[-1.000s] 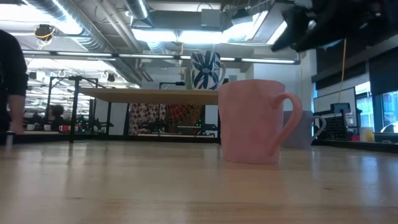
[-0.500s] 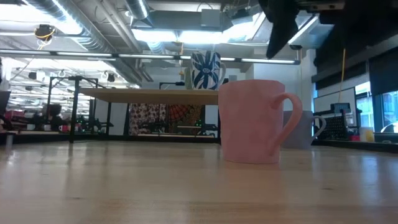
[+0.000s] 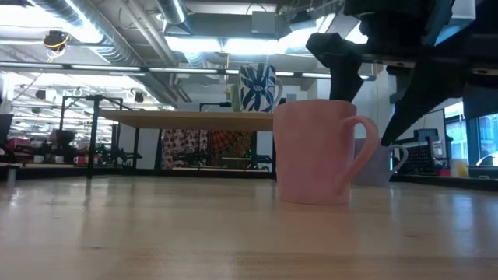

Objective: Place coffee mugs
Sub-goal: Put the pink mug on the shelf

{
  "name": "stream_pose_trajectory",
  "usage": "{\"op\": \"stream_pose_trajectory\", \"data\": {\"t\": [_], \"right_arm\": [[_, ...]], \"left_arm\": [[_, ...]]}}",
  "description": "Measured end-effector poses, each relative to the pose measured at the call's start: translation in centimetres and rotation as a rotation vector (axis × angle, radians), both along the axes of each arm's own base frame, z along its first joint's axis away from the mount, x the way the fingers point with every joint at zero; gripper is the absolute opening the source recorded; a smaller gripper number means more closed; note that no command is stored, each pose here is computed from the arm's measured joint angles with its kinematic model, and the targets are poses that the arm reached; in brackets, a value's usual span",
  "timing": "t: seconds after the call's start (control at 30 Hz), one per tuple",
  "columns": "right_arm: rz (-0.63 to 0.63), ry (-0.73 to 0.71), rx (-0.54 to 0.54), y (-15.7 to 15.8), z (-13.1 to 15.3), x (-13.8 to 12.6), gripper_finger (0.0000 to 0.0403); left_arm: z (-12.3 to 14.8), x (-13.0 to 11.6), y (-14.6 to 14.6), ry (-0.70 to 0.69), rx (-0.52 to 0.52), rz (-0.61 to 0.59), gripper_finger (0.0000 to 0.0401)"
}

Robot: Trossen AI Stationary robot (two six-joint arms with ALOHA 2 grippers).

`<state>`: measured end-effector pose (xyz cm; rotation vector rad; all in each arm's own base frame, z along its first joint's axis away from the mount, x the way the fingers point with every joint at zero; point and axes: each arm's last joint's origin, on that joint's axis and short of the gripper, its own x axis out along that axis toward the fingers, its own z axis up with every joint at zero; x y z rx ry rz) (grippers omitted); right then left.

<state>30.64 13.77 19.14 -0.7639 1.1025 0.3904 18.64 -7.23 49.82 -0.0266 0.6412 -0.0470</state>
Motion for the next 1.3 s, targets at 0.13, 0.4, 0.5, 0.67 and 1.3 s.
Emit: {"op": "stream_pose_trajectory", "data": {"t": [0.13,0.4,0.5,0.67,1.3], "right_arm": [[-0.025,-0.012,-0.01,0.0,0.1,0.1,0.0195],[-0.027,-0.002,-0.005,0.0,0.1,0.0,0.0014],[-0.029,-0.012,0.002,0.0,0.1,0.1,0.0023],[0.026,-0.004,-0.002,0.3,1.4,0.5,0.0009],[0.198,-0.079,-0.042,1.1,7.9,2.1,0.0003]], "left_arm": [[0.0,0.0,0.2,-0.009,0.05,0.039,0.016],[-1.6,2.6,-0.2,0.082,0.218,-0.05,0.016],[-3.1,4.9,-0.6,0.166,0.271,-0.135,0.016],[-5.2,8.1,-0.7,0.257,0.347,-0.288,0.016],[-11.4,15.5,-0.2,0.378,0.611,-0.749,0.016]]}}
